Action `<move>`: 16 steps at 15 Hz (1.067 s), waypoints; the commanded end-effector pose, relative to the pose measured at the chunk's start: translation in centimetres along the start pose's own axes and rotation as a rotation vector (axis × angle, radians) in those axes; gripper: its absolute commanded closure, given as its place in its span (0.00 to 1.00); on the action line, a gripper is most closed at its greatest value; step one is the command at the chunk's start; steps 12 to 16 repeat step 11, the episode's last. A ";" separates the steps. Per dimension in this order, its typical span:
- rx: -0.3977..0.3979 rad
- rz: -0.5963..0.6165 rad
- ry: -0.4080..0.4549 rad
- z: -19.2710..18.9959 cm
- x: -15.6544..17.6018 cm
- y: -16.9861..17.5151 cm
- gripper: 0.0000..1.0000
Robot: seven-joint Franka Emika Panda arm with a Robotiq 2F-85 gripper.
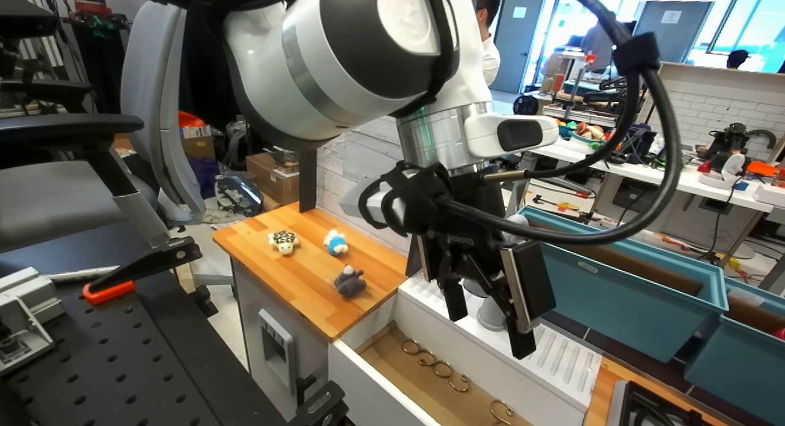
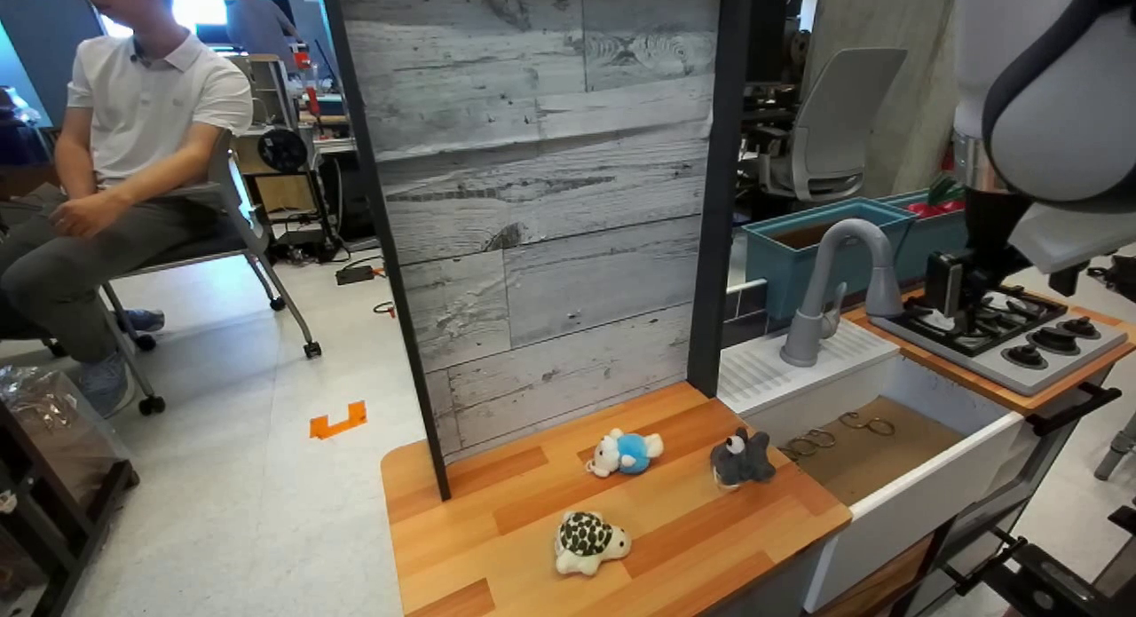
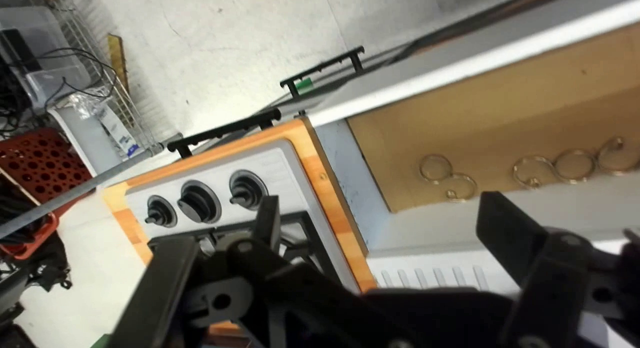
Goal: Push the grey faucet to the center of the sink
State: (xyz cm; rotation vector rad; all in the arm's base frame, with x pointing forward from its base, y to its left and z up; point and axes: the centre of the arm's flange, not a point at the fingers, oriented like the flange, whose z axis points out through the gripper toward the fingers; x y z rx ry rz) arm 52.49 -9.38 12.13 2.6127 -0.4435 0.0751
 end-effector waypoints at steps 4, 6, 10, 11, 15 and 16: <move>0.039 -0.283 -0.193 -3.4 -4.2 0.5 0.00; 0.058 -0.335 -0.225 -4.1 -5.0 0.2 0.00; 0.062 -0.335 -0.223 -3.7 -5.0 -0.8 0.00; 0.074 -0.338 -0.224 -3.9 -5.0 -0.7 0.00; 0.074 -0.338 -0.224 -3.9 -5.0 -0.7 0.00; 0.074 -0.338 -0.224 -3.9 -5.0 -0.7 0.00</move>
